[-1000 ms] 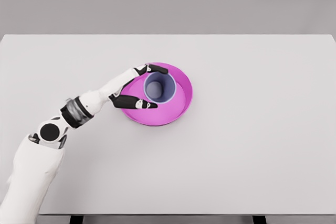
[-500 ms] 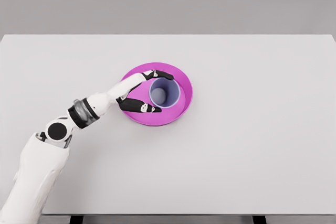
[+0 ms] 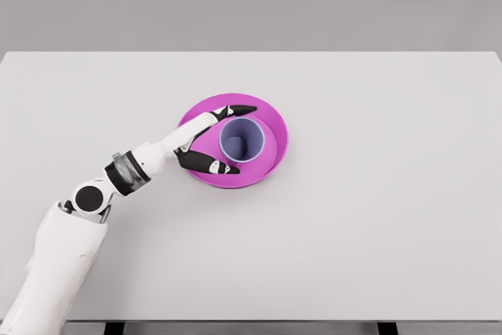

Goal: Flip the cup with left arm and place it on the plate

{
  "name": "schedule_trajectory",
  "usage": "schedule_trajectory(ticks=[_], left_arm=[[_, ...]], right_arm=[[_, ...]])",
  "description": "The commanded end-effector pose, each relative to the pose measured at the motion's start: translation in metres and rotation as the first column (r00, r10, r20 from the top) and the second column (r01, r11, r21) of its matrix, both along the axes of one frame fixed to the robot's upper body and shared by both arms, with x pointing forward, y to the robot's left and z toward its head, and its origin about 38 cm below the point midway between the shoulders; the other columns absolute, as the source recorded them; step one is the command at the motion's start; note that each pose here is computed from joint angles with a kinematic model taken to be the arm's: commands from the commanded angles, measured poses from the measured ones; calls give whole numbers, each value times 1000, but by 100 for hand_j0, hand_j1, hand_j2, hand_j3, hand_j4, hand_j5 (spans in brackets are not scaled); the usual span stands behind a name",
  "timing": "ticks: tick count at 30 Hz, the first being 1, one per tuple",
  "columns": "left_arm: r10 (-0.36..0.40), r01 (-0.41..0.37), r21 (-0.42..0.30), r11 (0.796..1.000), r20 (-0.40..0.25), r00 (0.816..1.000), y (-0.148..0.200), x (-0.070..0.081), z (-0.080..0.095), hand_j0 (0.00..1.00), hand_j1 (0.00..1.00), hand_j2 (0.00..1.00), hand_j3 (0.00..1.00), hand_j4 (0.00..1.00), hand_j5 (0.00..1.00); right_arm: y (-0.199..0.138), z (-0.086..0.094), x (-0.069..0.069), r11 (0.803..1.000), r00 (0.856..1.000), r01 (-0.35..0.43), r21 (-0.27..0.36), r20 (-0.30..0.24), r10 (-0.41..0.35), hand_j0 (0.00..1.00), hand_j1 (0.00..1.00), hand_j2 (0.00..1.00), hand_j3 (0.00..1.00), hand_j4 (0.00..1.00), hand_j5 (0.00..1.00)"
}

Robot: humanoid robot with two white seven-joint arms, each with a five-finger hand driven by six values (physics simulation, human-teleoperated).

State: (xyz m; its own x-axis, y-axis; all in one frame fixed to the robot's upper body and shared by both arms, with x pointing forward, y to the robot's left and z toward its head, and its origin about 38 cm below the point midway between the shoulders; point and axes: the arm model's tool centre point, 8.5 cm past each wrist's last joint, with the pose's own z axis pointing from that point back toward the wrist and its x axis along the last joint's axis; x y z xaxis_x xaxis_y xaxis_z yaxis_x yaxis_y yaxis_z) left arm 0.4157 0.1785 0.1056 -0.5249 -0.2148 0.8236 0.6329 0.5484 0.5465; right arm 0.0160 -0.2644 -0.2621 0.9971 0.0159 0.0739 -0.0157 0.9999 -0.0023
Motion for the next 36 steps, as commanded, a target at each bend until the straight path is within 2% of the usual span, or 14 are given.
schedule_trajectory(ticks=[1,9,19,36], left_arm=[[-1,1,-9,1000,2,1000,-1,0,1,100,100,100,100,100,100],[3,-3,2,1000,12,1000,4,1,4,100,100,100,100,100,100],[-11,11,-5,1000,47,999,-1,-1,17,100,100,100,100,100,100],[-10,10,-4,1000,46,999,-1,-1,17,100,100,100,100,100,100]], right_arm=[[0,0,0,1000,1000,0,0,0,0,100,100,100,100,100,100],[0,0,0,1000,1000,0,0,0,0,100,100,100,100,100,100],[0,0,0,1000,1000,0,0,0,0,100,100,100,100,100,100],[0,0,0,1000,1000,0,0,0,0,100,100,100,100,100,100]])
